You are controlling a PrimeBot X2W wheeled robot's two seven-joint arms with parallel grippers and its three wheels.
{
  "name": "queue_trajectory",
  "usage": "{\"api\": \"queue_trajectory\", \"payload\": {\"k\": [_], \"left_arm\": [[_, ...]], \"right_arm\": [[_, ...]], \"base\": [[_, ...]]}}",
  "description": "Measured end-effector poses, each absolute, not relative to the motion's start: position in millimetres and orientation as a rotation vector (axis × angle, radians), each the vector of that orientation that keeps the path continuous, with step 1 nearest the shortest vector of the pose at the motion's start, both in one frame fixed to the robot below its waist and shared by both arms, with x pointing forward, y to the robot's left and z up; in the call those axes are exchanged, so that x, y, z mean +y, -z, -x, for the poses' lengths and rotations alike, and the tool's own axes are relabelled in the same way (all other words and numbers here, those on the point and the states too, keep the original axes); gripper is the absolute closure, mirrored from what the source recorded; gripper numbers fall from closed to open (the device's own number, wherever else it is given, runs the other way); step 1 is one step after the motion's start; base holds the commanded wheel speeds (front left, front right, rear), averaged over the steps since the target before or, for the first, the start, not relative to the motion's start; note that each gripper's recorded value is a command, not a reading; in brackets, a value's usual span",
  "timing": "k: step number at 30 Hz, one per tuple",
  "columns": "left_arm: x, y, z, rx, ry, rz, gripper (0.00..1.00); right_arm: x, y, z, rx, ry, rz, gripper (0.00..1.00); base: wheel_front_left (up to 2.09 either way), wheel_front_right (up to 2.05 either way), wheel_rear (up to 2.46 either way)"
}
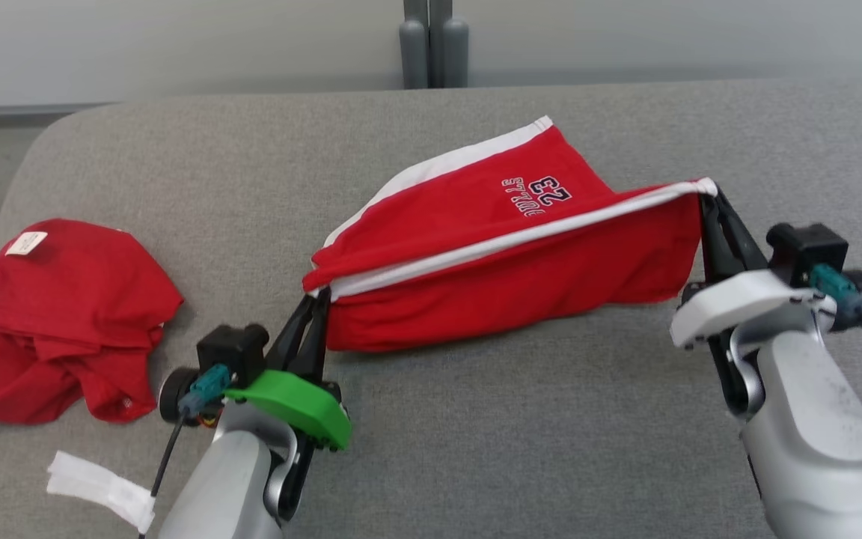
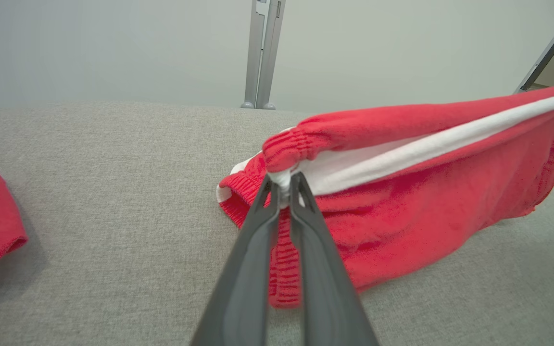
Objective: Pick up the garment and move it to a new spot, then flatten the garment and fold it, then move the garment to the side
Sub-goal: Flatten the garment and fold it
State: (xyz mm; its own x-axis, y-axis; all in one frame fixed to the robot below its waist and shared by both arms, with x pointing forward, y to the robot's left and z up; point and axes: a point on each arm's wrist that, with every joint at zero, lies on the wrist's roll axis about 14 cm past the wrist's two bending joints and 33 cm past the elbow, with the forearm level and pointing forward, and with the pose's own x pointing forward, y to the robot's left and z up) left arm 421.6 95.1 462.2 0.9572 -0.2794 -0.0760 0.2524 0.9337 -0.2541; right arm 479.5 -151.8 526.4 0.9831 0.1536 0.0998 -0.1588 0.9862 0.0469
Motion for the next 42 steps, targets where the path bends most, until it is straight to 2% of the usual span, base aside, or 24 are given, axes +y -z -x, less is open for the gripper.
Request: {"api": "queue_trajectory", "payload": {"k": [13,20,28,29,30,31,32,33,42], "left_arm": [[101,-451,-484,0.141,0.216,0.273,1.00],[103,-440,-505,0.165,0.186,0.268,1.00],[116,-423,-512,0.206,0.121,0.255,1.00],[118,-421,-512,0.211,0.113,0.252,1.00],[120,-418,-512,0.217,0.102,0.249,0.98],[122,-417,-512,0.220,0.094,0.245,0.78],[122,-416,-513,0.220,0.093,0.243,0.62],[122,-417,-514,0.218,0.095,0.244,0.00],[122,-426,-516,0.190,0.084,0.236,0.00]], "right_arm": [[-122,-498,-585,0.003,-0.260,0.079,1.00],[-98,-469,-619,0.065,-0.310,0.108,1.00],[-77,-442,-639,0.117,-0.346,0.115,1.00],[-76,-436,-639,0.130,-0.348,0.117,0.95],[-76,-432,-640,0.138,-0.346,0.114,0.79],[-76,-431,-642,0.140,-0.345,0.114,0.67],[-76,-431,-644,0.139,-0.341,0.115,0.33],[-77,-431,-645,0.139,-0.335,0.108,0.00],[-80,-441,-642,0.108,-0.314,0.085,0.00]], "base": [[0.00,0.00,0.00],[0.00,0.00,0.00],[0.00,0.00,0.00],[0.00,0.00,0.00],[0.00,0.00,0.00],[0.00,0.00,0.00],[0.00,0.00,0.00],[0.00,0.00,0.00],[0.00,0.00,0.00]]}}
